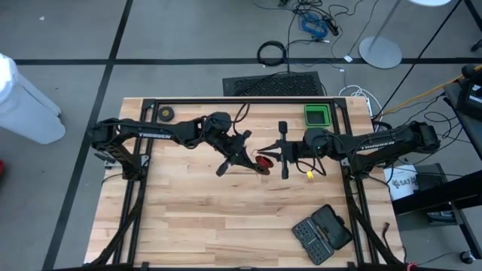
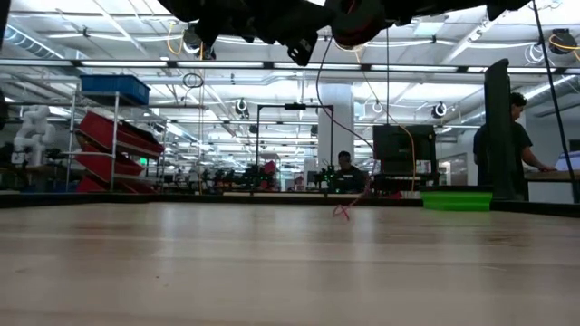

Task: Coil cords
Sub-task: Coil the red wire into the spool

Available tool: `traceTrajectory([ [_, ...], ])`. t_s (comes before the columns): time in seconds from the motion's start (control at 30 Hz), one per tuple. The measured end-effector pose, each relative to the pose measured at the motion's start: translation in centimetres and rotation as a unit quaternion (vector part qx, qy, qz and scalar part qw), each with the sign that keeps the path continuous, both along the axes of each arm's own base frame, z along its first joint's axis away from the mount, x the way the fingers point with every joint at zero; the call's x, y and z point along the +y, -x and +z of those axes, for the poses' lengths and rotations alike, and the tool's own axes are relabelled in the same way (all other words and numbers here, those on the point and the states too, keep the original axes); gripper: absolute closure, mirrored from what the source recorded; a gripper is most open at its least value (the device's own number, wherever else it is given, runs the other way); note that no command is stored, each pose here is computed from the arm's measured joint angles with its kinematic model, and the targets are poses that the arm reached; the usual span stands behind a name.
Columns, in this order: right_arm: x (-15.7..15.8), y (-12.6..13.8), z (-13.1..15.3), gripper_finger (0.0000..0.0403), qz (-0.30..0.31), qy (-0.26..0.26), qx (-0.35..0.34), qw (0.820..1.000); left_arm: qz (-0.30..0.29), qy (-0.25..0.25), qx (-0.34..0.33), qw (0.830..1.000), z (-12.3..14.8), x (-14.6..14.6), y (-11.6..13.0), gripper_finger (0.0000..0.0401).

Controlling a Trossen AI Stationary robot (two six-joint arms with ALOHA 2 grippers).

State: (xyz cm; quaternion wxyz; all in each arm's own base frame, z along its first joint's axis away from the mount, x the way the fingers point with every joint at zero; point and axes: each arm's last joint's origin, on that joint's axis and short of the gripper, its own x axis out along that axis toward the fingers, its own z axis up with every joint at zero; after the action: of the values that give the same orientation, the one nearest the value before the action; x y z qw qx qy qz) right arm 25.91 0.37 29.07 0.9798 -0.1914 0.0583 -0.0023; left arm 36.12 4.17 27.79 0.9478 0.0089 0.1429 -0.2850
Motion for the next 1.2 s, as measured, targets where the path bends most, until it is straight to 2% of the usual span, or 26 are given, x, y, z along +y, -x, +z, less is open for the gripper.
traceTrajectory([
  [0.1,0.0,0.0,-0.1,0.0403,0.0,-0.001,0.006,1.0,-0.008,0.001,-0.013,1.0,0.2,0.0,-0.1,0.0399],
  [0.23,0.2,0.0,-0.3,0.0403,0.03,-0.005,0.015,0.999,-0.019,-0.003,-0.022,1.0,0.3,-0.1,-0.1,0.0399],
  [0.47,0.3,0.0,-0.3,0.0399,0.056,-0.041,0.016,0.997,-0.038,-0.025,-0.039,0.998,0.3,-0.9,-0.1,0.0399],
  [0.8,-0.5,0.1,-0.5,0.0341,0.069,-0.115,0.032,0.99,-0.054,-0.035,-0.084,0.994,1.0,-1.9,-0.4,0.0399],
  [1.03,-1.0,0.2,-0.7,0.0311,0.08,-0.134,0.045,0.987,-0.064,-0.039,-0.112,0.991,1.5,-2.7,-0.6,0.0399],
  [1.2,-1.0,0.2,-0.7,0.0303,0.083,-0.127,0.045,0.987,-0.074,-0.041,-0.131,0.988,1.8,-3.4,-0.7,0.0399],
])
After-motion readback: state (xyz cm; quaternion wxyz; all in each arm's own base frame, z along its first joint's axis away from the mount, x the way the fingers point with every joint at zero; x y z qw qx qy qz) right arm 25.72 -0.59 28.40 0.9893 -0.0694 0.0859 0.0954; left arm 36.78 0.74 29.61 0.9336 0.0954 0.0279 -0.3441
